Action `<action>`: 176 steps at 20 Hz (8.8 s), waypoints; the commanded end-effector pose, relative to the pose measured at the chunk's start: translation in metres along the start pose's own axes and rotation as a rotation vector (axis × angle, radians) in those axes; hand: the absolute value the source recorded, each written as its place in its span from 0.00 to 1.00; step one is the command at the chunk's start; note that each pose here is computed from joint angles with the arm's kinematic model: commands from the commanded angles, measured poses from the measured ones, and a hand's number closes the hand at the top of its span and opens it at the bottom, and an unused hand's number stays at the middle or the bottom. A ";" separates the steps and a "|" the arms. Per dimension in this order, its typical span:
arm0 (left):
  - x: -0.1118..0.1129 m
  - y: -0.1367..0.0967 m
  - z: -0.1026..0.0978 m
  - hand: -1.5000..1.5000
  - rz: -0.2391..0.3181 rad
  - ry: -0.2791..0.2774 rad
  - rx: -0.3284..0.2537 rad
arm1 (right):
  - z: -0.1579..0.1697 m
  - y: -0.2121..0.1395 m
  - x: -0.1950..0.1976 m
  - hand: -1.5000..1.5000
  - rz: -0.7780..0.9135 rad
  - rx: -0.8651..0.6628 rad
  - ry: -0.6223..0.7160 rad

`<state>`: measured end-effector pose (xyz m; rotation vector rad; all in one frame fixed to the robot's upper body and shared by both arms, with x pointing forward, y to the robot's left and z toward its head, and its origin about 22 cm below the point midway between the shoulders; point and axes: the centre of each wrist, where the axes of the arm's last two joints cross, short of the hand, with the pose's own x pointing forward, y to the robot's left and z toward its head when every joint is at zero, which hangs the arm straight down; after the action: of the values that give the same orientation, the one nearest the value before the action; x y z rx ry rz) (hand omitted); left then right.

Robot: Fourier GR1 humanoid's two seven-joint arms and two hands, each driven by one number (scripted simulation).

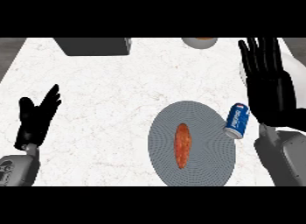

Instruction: Pick the sweet potato from the placemat and place it in the plate

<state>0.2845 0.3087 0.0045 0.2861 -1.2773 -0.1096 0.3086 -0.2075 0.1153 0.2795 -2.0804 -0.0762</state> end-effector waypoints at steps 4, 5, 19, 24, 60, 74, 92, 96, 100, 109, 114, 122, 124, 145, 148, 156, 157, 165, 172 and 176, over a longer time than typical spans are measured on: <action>0.020 -0.004 0.000 0.50 0.033 -0.123 -0.010 | 0.032 -0.037 -0.043 1.00 -0.041 0.267 0.250; 0.024 -0.010 0.002 0.50 0.045 -0.154 -0.036 | 0.030 -0.034 -0.051 1.00 -0.050 0.327 0.298; 0.015 -0.013 0.012 0.50 0.077 -0.128 -0.080 | 0.120 -0.098 -0.117 0.00 0.423 0.495 0.278; 0.012 -0.004 0.012 0.50 0.083 -0.129 -0.049 | 0.090 -0.095 -0.106 0.00 0.528 0.554 0.311; 0.014 -0.010 0.016 0.50 0.083 -0.129 -0.061 | 0.074 0.023 -0.122 0.00 0.961 0.940 0.639; 0.019 -0.014 0.019 0.50 0.090 -0.125 -0.069 | 0.081 0.030 -0.143 1.00 0.974 1.158 0.620; 0.030 -0.027 0.005 0.50 0.093 -0.163 -0.105 | -0.027 -0.005 -0.119 1.00 1.229 0.205 0.803; 0.042 -0.022 -0.002 0.50 0.084 -0.158 -0.095 | -0.061 0.003 -0.103 1.00 1.384 -0.045 0.644; 0.027 -0.032 0.001 0.50 0.078 -0.141 -0.096 | -0.097 -0.006 -0.071 1.00 1.503 -0.311 0.422; 0.013 -0.039 0.009 0.50 0.081 -0.147 -0.078 | -0.104 -0.049 -0.073 1.00 1.475 -0.690 0.451; 0.015 -0.023 0.012 0.50 0.087 -0.136 -0.064 | -0.093 -0.096 -0.068 1.00 1.453 -0.781 0.482; 0.029 -0.027 0.012 0.50 0.105 -0.134 -0.077 | -0.053 -0.168 -0.061 1.00 1.477 -0.843 0.526; 0.026 -0.009 0.014 0.50 0.075 -0.144 -0.074 | -0.064 -0.187 -0.041 1.00 1.467 -0.822 0.571; 0.023 -0.035 0.006 0.50 0.107 -0.112 -0.076 | -0.041 -0.217 -0.031 0.00 1.185 -0.612 0.253; 0.027 -0.024 0.003 0.50 0.098 -0.132 -0.058 | -0.047 -0.213 -0.028 0.00 1.037 -0.638 0.196; 0.017 -0.015 0.017 0.50 0.093 -0.117 -0.048 | -0.041 -0.241 -0.003 0.00 0.634 -0.683 0.330; 0.024 -0.011 0.001 0.50 0.095 -0.130 -0.053 | -0.031 -0.238 -0.016 0.00 0.638 -0.674 0.358; 0.022 -0.030 0.004 0.50 0.102 -0.121 -0.074 | 0.022 -0.277 -0.004 0.00 0.678 -0.650 0.303; 0.022 -0.008 0.010 0.50 0.078 -0.132 -0.071 | 0.055 -0.299 0.005 0.00 0.715 -0.698 0.288; 0.010 -0.020 0.001 0.50 0.097 -0.138 -0.056 | 0.058 -0.308 0.015 0.00 0.724 -0.696 0.301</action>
<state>0.2870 0.2838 0.0175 0.1671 -1.4141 -0.0859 0.3162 -0.4976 0.0460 -0.8106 -1.6211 -0.2873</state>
